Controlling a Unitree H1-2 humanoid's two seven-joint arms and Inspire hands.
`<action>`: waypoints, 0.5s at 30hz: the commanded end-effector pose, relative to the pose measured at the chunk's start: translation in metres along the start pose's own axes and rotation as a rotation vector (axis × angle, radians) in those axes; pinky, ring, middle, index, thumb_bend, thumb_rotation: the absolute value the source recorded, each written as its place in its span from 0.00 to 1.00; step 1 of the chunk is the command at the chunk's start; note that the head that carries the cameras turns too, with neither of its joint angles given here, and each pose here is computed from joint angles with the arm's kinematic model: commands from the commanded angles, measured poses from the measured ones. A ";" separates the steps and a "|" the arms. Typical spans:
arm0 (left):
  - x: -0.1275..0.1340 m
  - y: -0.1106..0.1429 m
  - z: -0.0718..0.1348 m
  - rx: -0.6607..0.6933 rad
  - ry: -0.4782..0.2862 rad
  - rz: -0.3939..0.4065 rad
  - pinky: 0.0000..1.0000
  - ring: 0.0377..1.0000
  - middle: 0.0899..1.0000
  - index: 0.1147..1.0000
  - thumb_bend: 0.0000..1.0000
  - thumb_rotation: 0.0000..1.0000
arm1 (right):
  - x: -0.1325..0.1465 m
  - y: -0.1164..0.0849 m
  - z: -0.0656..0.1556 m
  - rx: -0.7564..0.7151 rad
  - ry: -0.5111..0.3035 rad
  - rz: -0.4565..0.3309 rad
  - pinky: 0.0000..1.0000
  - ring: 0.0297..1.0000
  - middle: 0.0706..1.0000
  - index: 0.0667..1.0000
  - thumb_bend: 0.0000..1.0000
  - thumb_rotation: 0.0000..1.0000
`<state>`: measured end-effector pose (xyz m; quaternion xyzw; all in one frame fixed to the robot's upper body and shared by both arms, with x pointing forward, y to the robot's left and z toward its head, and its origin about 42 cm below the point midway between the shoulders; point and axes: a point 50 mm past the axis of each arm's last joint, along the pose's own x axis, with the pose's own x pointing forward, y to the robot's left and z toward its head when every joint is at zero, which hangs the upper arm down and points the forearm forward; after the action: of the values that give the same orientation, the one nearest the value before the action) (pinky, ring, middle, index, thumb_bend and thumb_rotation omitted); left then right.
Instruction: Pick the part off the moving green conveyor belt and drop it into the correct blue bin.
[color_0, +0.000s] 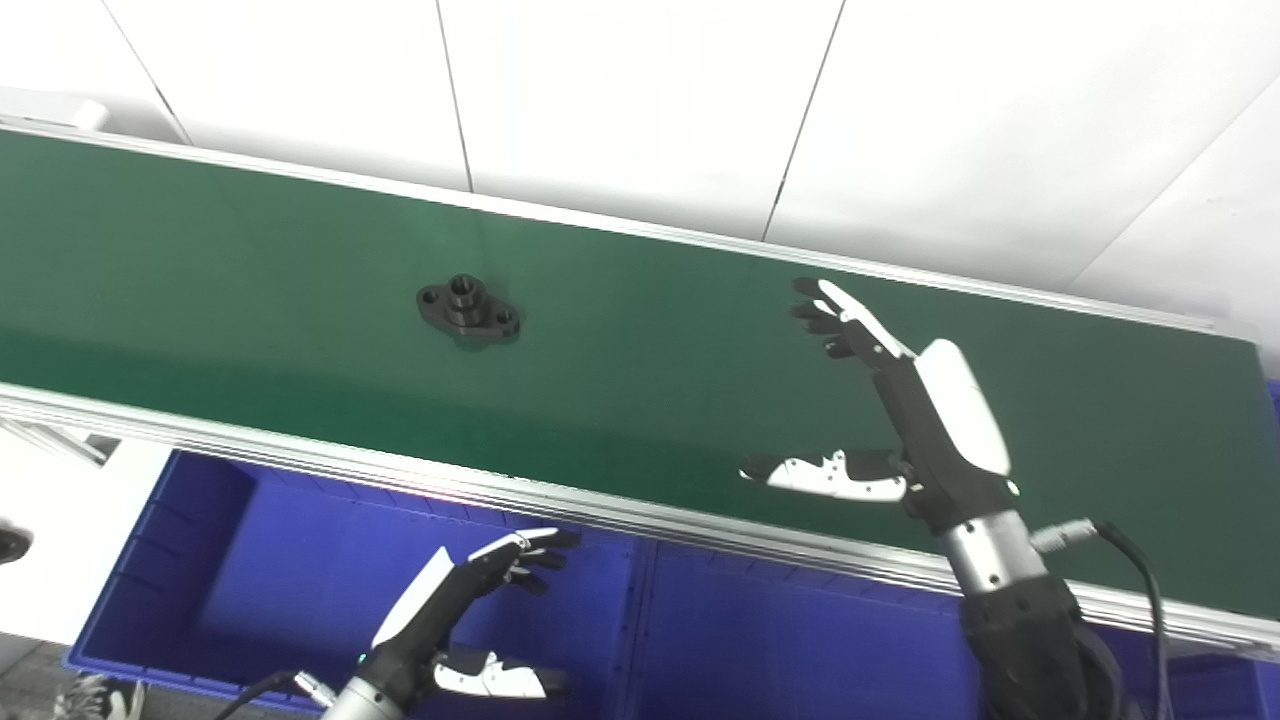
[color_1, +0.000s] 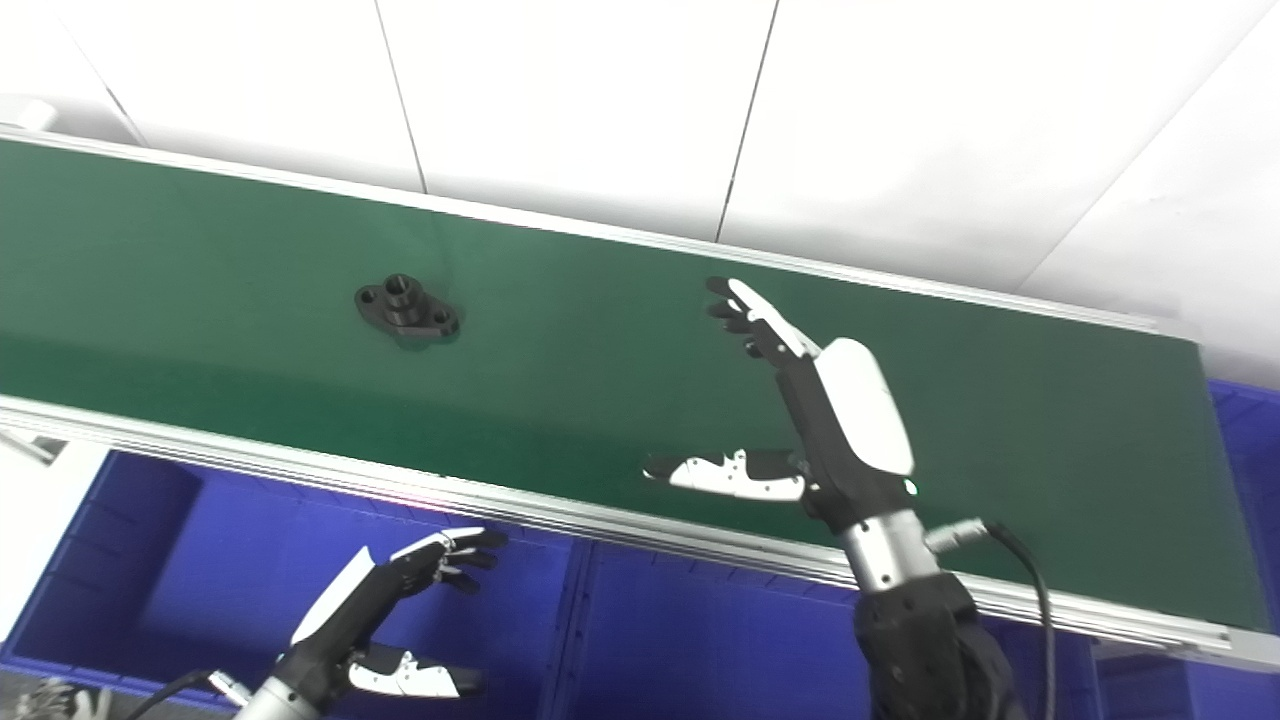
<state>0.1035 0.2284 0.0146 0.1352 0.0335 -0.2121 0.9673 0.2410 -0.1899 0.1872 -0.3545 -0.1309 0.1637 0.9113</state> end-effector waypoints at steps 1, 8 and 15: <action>0.001 0.004 0.004 -0.003 -0.036 -0.004 0.65 0.76 0.83 0.77 0.88 0.40 | 0.011 -0.006 0.009 -0.017 -0.053 -0.043 0.72 0.80 0.82 0.89 0.78 0.47; 0.003 0.007 0.000 0.003 -0.023 -0.018 0.63 0.76 0.82 0.77 0.88 0.37 | 0.028 0.000 0.009 -0.052 -0.048 -0.029 0.70 0.79 0.83 0.89 0.79 0.48; 0.003 0.008 -0.003 0.037 -0.018 -0.024 0.63 0.75 0.82 0.75 0.88 0.37 | 0.043 0.005 0.010 -0.066 -0.034 0.000 0.71 0.79 0.83 0.90 0.79 0.45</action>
<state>0.1055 0.2333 0.0080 0.1478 0.0452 -0.2246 0.9621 0.2694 -0.1687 0.1829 -0.3836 -0.1338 0.1760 0.8966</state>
